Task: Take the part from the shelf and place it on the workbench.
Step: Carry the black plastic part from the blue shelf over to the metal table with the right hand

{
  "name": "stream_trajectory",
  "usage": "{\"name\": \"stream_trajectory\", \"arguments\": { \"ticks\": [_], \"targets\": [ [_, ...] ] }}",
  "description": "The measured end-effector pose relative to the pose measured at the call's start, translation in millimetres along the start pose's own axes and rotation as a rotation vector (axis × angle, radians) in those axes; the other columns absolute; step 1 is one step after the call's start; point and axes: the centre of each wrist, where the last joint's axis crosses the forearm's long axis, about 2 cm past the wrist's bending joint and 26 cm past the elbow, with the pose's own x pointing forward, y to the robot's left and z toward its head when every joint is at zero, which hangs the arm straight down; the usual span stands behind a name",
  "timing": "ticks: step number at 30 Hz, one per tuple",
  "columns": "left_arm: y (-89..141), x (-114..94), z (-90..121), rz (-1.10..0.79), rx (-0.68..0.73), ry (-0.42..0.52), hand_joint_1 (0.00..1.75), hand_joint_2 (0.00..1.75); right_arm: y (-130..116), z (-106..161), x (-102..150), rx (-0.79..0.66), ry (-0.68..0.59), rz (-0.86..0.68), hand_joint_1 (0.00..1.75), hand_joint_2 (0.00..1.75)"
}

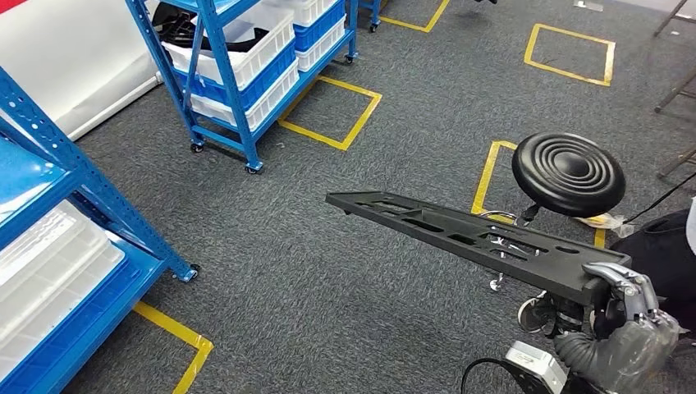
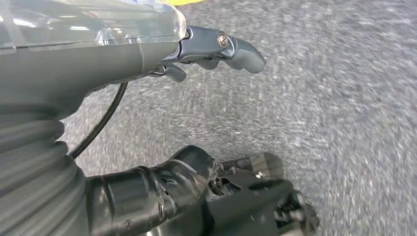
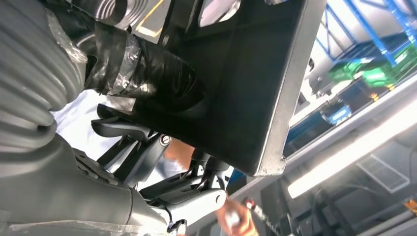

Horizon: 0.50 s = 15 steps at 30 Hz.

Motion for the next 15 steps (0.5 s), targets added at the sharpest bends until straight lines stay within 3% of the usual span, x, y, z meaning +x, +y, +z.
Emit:
{"name": "stream_trajectory", "arguments": {
  "ticks": [15],
  "targets": [
    [0.1, 1.0, -0.3, 0.004, 0.001, -0.001, 0.0, 1.75, -3.4, -0.5, -1.1, -0.014, 0.0, 0.008, 1.75, 1.75]
  ]
}}
